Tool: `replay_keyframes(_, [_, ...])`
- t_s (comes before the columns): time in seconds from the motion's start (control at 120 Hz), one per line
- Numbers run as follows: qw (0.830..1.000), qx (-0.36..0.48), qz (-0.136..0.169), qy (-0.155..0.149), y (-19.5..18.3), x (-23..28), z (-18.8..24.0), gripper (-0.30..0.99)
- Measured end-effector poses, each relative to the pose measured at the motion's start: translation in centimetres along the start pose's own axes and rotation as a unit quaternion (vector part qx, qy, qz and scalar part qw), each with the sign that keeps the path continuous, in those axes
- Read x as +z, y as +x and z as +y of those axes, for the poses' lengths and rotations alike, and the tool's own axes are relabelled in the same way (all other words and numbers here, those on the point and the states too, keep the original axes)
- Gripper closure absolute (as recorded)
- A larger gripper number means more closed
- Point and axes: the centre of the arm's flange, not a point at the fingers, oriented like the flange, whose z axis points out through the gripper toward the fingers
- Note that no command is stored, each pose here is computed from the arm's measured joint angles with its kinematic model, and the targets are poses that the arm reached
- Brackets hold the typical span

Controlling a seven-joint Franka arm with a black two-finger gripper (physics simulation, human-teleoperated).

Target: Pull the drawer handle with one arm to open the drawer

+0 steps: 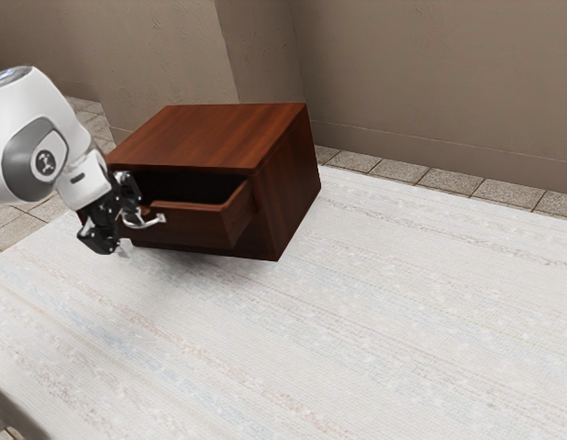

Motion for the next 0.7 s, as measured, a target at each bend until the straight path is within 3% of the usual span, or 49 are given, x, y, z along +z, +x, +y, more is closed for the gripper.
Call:
replay_keyframes(0.275, [1.000, -0.003, 0.000, -0.002, -0.1, -0.7, 2.3, 0.32])
replay_keyframes(0.542, [1.000, -0.005, 0.002, -0.005, -0.2, -1.1, 4.4, 0.26])
replay_keyframes(0.7, [1.000, -0.008, 0.002, -0.002, -0.2, -1.8, 6.2, 0.36])
